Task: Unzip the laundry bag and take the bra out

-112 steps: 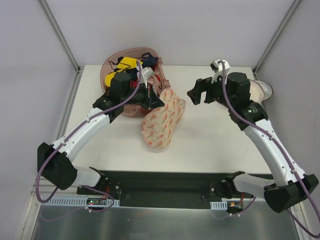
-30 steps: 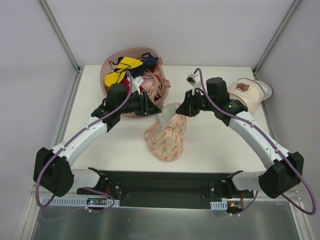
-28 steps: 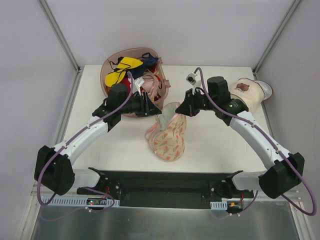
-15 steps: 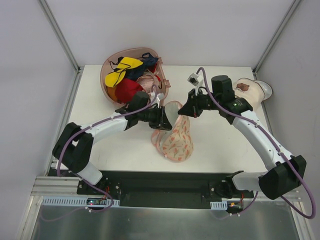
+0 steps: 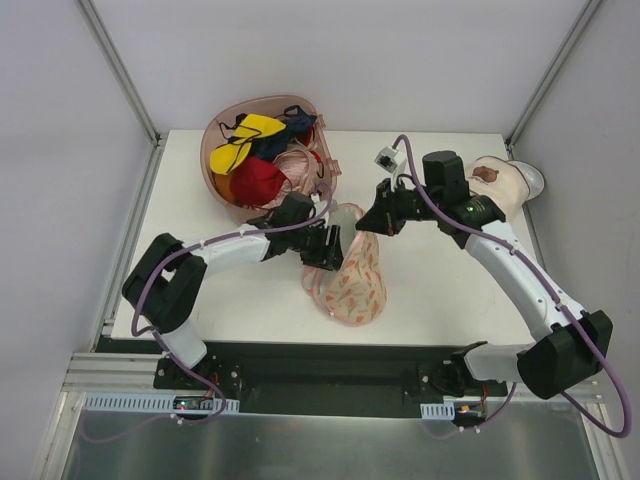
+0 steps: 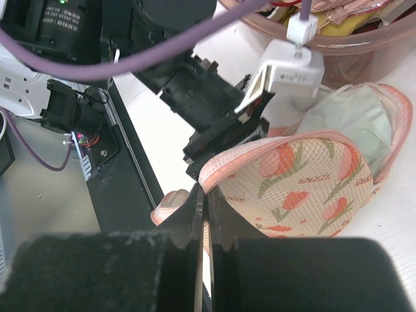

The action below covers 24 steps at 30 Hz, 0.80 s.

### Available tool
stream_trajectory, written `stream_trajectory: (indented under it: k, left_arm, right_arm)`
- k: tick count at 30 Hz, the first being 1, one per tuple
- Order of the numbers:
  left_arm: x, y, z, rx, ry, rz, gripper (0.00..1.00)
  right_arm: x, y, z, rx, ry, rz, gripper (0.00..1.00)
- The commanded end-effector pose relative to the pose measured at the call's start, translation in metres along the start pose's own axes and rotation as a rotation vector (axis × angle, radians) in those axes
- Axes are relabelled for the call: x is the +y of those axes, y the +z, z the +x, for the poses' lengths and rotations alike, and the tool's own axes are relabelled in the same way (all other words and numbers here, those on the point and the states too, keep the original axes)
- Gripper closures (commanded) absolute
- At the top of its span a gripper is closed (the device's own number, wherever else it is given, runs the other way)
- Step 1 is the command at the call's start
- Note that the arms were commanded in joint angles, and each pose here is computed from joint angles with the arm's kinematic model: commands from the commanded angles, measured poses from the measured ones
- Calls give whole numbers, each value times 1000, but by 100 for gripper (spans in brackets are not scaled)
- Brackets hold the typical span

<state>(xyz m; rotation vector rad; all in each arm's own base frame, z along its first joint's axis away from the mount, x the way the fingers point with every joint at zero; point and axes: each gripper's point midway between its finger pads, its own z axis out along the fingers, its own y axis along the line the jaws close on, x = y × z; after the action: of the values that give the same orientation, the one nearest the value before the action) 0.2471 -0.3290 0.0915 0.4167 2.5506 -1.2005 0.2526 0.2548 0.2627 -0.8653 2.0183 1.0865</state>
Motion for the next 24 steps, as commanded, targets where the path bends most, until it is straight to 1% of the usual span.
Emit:
stream_trajectory:
  k: [1, 3, 6, 7, 11, 16, 18, 21, 23, 24]
  left_arm:
    - [16, -3, 21, 72, 63, -150, 47]
    - [20, -5, 21, 71, 72, -175, 47]
    - [24, -2, 28, 104, 77, -185, 49]
    - [27, 0, 35, 134, 82, -196, 50]
    - [32, 5, 43, 163, 113, -247, 53]
    - [40, 4, 40, 141, 161, -324, 53]
    - [41, 6, 42, 156, 173, -336, 50]
    - [43, 14, 46, 181, 203, -349, 50]
    - [52, 21, 50, 205, 210, -378, 55]
    - [54, 25, 52, 213, 217, -384, 61]
  right_arm:
    - [14, -13, -25, -69, -69, -19, 99]
    - [13, -13, -25, -69, -68, -15, 99]
    - [13, -12, -26, -72, -61, -19, 99]
    - [14, -11, -26, -72, -57, -22, 99]
    - [14, -12, -26, -72, -54, -21, 99]
    - [12, -11, -25, -73, -50, -15, 99]
    - [11, -9, -25, -68, -40, -18, 99]
    - [12, -9, -26, -72, -36, -26, 99]
    - [11, -9, -27, -76, -38, -20, 99]
    - [11, -9, -28, -77, -40, -22, 99]
